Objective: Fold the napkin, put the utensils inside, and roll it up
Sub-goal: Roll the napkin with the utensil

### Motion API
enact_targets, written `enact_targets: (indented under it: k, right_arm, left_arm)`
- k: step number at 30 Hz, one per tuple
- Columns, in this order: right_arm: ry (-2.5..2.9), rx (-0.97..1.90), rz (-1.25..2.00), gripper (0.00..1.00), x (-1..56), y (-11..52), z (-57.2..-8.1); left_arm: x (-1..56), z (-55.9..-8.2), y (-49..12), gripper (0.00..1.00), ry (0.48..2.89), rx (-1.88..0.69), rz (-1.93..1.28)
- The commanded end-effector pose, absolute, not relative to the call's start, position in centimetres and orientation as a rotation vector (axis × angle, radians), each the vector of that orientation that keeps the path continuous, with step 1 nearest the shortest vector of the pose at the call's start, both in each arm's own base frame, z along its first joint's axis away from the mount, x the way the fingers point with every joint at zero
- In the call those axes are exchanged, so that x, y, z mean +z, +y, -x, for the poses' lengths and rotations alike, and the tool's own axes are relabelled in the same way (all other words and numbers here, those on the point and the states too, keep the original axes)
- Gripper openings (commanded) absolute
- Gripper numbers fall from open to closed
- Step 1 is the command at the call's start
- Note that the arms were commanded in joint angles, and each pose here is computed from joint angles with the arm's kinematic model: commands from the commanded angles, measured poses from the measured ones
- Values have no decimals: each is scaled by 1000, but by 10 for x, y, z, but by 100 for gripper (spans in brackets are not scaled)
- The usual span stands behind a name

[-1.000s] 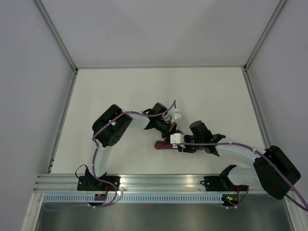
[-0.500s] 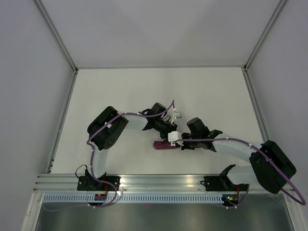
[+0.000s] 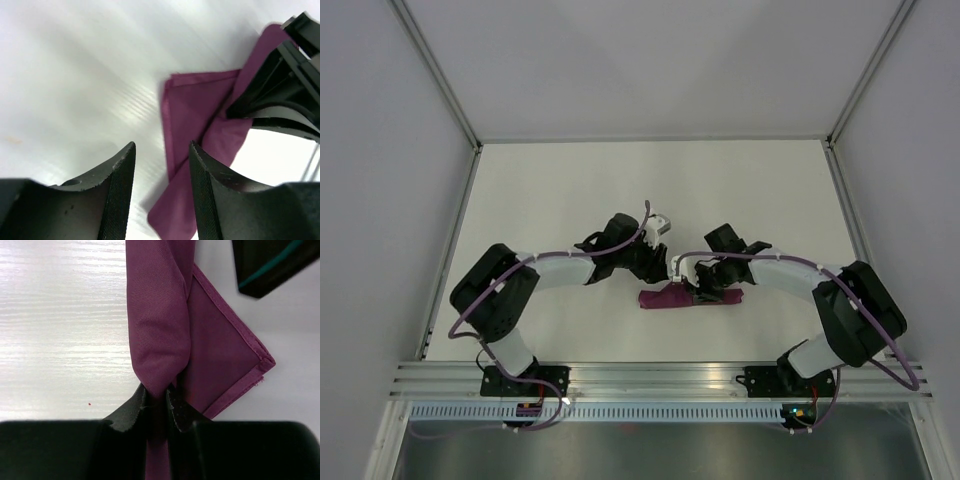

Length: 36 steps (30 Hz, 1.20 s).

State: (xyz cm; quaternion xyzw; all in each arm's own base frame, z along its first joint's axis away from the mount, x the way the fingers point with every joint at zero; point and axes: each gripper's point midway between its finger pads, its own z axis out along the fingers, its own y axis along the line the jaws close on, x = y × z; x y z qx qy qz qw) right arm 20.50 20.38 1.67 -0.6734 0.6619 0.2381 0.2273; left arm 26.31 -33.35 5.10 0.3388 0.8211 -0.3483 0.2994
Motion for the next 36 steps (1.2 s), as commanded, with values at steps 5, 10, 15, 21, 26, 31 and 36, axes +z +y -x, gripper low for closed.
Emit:
enact_targets:
  k: [5,10,15,21,26,31,36]
  right_arm:
    - [2073,883,1933,5,-8,174,-182]
    - [2145,974,1908,5,-12,174,-193]
    - [2215,1046,1879,5,-18,177,-201]
    - [2265,1063,1840,6,-21,178,-215]
    - [2282,1063,1830,5,-23,178,-219]
    - [2289,1068,1825,5,-27,178,-218]
    - [2305,1071,1833,5,-32,176,-217]
  left_arm:
    - [109,-281,-306,50,1858,-750,-695]
    - [127,-255,-299,51,1650,-629,-755]
    - [121,-231,-325,54,1559,-469,-950]
    - [96,-214,-361,57,1501,-387,-1201]
    - [79,-206,-383,57,1439,-345,-1346]
    - [59,-205,-392,58,1432,-331,-1408]
    - [43,-208,-393,59,1441,-294,-1434]
